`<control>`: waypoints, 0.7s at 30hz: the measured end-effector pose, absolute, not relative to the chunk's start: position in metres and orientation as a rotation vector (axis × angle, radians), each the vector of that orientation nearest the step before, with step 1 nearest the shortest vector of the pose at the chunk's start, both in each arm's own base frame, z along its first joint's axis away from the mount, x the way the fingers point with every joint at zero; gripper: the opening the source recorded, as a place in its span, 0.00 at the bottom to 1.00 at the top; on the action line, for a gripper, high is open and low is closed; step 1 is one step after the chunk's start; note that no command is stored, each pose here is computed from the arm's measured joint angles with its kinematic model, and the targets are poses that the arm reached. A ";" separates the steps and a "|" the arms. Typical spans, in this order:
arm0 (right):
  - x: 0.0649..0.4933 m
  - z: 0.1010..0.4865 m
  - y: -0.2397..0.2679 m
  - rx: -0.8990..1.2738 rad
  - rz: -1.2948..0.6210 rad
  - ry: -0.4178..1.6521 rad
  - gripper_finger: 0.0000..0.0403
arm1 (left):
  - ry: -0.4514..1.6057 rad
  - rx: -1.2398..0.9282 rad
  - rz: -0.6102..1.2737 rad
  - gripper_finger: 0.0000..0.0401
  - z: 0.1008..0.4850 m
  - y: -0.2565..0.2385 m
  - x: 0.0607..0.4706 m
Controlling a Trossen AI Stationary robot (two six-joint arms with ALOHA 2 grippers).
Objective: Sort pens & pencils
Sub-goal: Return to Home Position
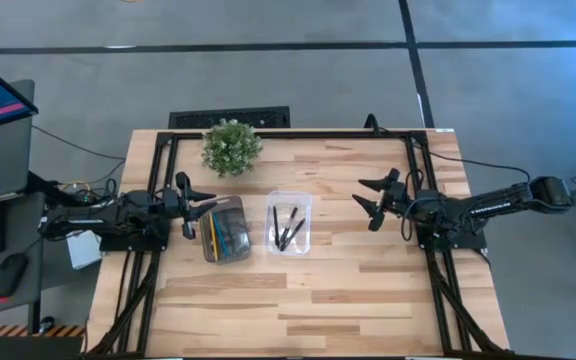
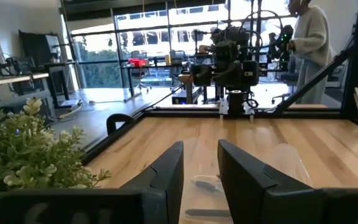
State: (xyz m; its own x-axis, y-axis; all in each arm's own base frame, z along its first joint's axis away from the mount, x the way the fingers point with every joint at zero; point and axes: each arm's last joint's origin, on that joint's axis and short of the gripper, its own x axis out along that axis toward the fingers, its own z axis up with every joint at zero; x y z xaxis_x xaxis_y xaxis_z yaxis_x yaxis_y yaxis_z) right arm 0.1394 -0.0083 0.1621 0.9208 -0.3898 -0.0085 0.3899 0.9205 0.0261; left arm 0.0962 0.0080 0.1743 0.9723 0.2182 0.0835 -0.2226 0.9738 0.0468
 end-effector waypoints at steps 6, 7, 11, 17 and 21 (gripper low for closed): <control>0.135 0.162 -0.010 0.027 -0.430 0.018 0.66 | -0.071 0.057 0.222 0.23 0.174 0.008 0.096; 0.133 0.163 -0.010 0.028 -0.429 0.016 0.66 | -0.067 0.057 0.222 0.23 0.173 0.008 0.096; 0.125 0.165 -0.010 0.025 -0.432 0.010 0.66 | -0.064 0.053 0.222 0.23 0.173 0.008 0.096; 0.110 0.167 -0.011 0.037 -0.438 -0.002 0.66 | -0.063 0.056 0.223 0.23 0.172 0.008 0.096; 0.101 0.165 -0.012 0.059 -0.467 0.002 0.66 | -0.062 0.057 0.224 0.23 0.172 0.008 0.096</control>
